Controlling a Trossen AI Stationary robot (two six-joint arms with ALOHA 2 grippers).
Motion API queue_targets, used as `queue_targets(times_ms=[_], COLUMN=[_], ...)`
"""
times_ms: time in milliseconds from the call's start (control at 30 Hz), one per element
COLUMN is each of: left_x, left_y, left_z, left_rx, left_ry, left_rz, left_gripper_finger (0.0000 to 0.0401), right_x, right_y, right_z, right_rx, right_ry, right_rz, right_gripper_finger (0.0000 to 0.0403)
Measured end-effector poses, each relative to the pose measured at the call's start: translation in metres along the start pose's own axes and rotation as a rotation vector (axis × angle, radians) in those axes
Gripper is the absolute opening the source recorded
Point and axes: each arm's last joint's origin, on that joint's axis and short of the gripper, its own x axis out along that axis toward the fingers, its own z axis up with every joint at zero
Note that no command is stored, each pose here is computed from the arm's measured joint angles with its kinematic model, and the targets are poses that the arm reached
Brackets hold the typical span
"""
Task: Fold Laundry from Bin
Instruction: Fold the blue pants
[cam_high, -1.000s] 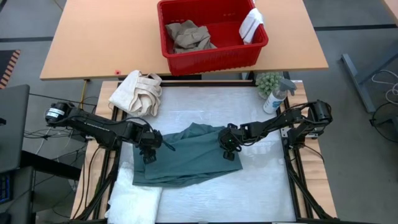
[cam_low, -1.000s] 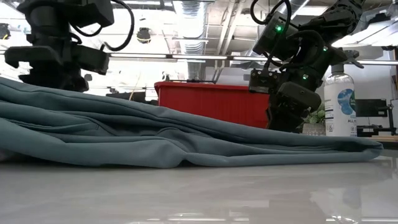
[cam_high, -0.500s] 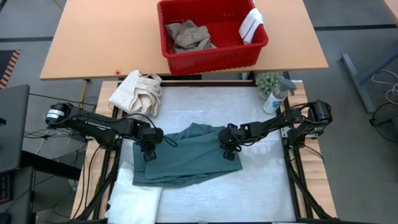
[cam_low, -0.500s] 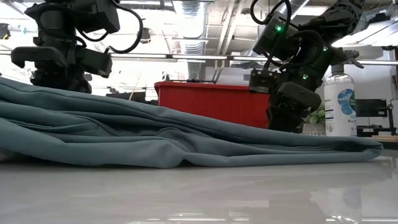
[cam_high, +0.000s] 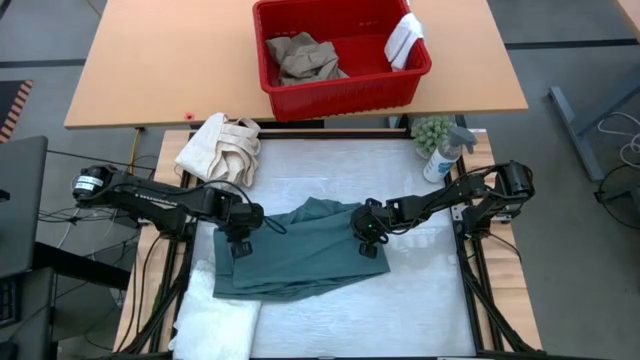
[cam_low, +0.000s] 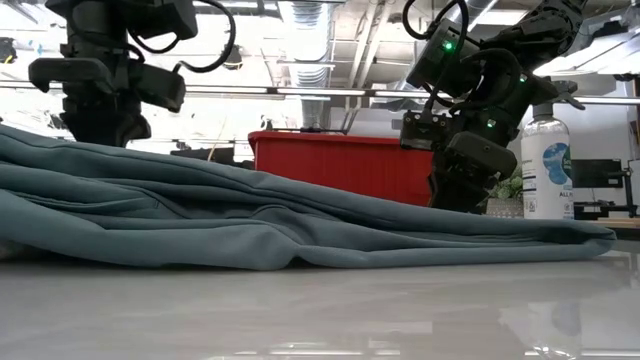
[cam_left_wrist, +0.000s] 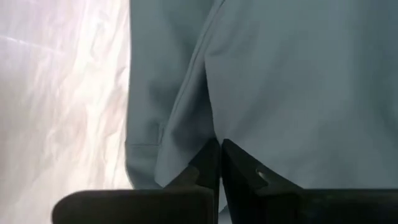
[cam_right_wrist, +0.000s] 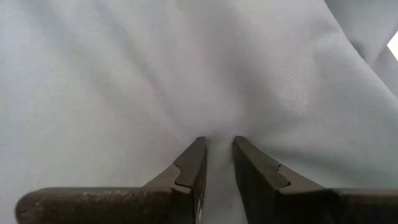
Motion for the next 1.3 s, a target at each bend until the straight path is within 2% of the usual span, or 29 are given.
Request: queue_targets(times_ms=[333, 533, 667, 733, 867, 1000, 1067, 1133, 1233, 1300], left_x=[-0.001, -0.001, -0.001, -0.002, -0.014, -0.033, -0.045, -0.058, -0.072, -0.076], left_y=[0.005, 0.006, 0.007, 0.005, 0.0, -0.004, -0.006, -0.01, -0.023, -0.035], left_z=[-0.008, -0.008, -0.007, -0.007, 0.002, 0.013, 0.02, 0.033, 0.059, 0.07], left_rx=[-0.005, -0.001, -0.025, -0.03, -0.025, 0.001, -0.008, -0.073, -0.177, -0.173], left_ry=[0.079, 0.076, 0.073, 0.083, 0.067, 0.026, -0.021, -0.123, -0.413, -0.602], left_rz=[0.072, 0.088, 0.088, 0.053, -0.027, -0.037, -0.018, -0.029, -0.118, -0.178], left_gripper_finger=[0.0, 0.0, 0.0, 0.0003, 0.0028, 0.0076, 0.0102, 0.0125, 0.0146, 0.0151], right_x=[0.0, 0.0, 0.0, 0.0, 0.0, 0.0, 0.0, 0.0, 0.0, 0.0], right_y=[0.0, 0.0, 0.0, 0.0, 0.0, 0.0, 0.0, 0.0, 0.0, 0.0], right_z=[0.0, 0.0, 0.0, 0.0, 0.0, 0.001, 0.001, 0.001, 0.001, 0.002], right_rx=[0.0, -0.001, -0.001, -0.001, -0.001, -0.001, 0.0, 0.0, 0.0, 0.0], right_ry=[0.0, 0.0, 0.0, 0.0, -0.003, -0.012, -0.013, -0.014, -0.014, -0.015], right_rz=[0.0, 0.0, 0.0, 0.0, 0.0, 0.002, 0.003, 0.003, 0.003, 0.003], right_gripper_finger=[0.0107, 0.0107, 0.0107, 0.0107, 0.0107, 0.0107, 0.0107, 0.0107, 0.0107, 0.0107])
